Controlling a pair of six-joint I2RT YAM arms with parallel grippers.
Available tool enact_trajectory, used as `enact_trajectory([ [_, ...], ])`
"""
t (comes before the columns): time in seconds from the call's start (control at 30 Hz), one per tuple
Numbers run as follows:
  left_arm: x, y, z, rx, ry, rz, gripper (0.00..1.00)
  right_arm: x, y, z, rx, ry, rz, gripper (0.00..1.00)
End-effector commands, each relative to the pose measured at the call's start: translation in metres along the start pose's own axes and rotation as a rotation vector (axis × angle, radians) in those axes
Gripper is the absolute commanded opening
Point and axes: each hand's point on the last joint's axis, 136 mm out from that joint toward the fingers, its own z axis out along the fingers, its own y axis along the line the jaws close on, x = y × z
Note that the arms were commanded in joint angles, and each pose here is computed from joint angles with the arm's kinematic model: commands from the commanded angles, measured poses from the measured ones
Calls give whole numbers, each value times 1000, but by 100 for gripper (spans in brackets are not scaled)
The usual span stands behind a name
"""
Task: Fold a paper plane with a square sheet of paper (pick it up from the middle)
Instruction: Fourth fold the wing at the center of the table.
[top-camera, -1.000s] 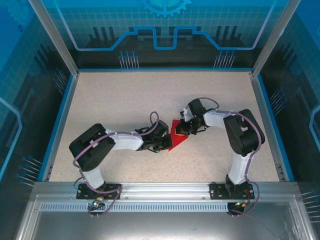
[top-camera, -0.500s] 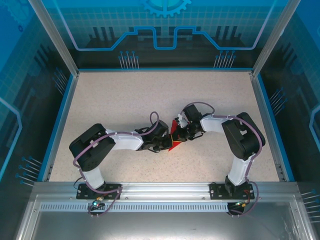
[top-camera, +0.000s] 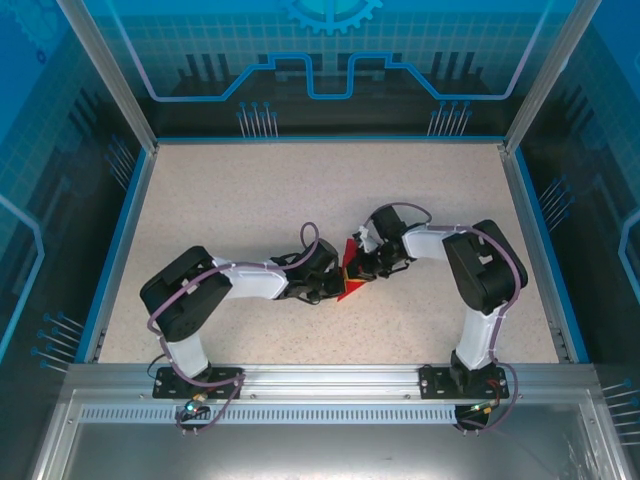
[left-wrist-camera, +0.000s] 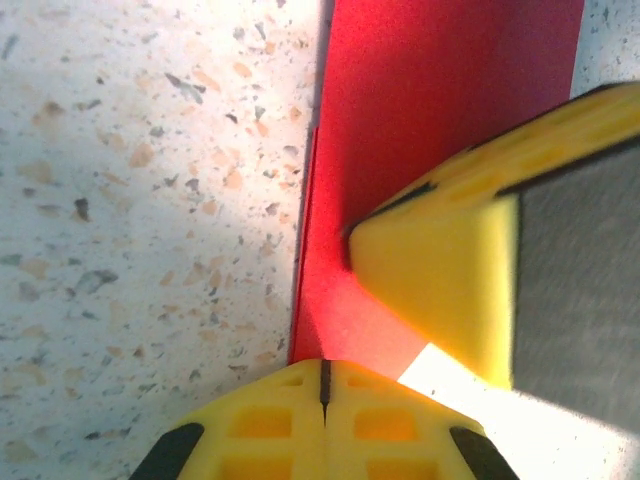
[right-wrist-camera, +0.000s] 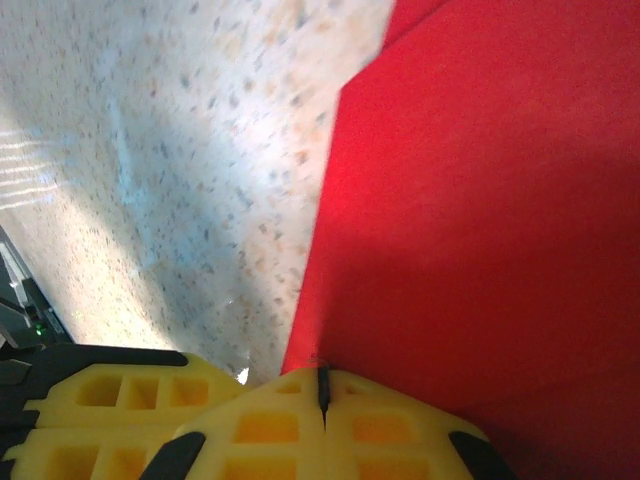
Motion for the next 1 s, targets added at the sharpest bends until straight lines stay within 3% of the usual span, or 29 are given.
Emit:
enact_trajectory([
  [0.0, 62, 79, 10, -242, 226, -42, 0, -41, -56, -19, 178, -144, 85, 4],
  [0.27, 72, 92, 9, -270, 249, -40, 0, -63, -65, -43, 201, -226, 107, 4],
  [0.5, 66, 89, 3, -282, 240, 3, 0, -50, -21, -52, 93, -236, 11, 5],
  [0.7, 60, 85, -4, -287, 223, 35, 0, -19, 18, -24, 42, -129, -91, 5],
  [0.97, 59, 82, -3, -289, 233, 37, 0, -13, 1, -1, 93, -69, -81, 5],
])
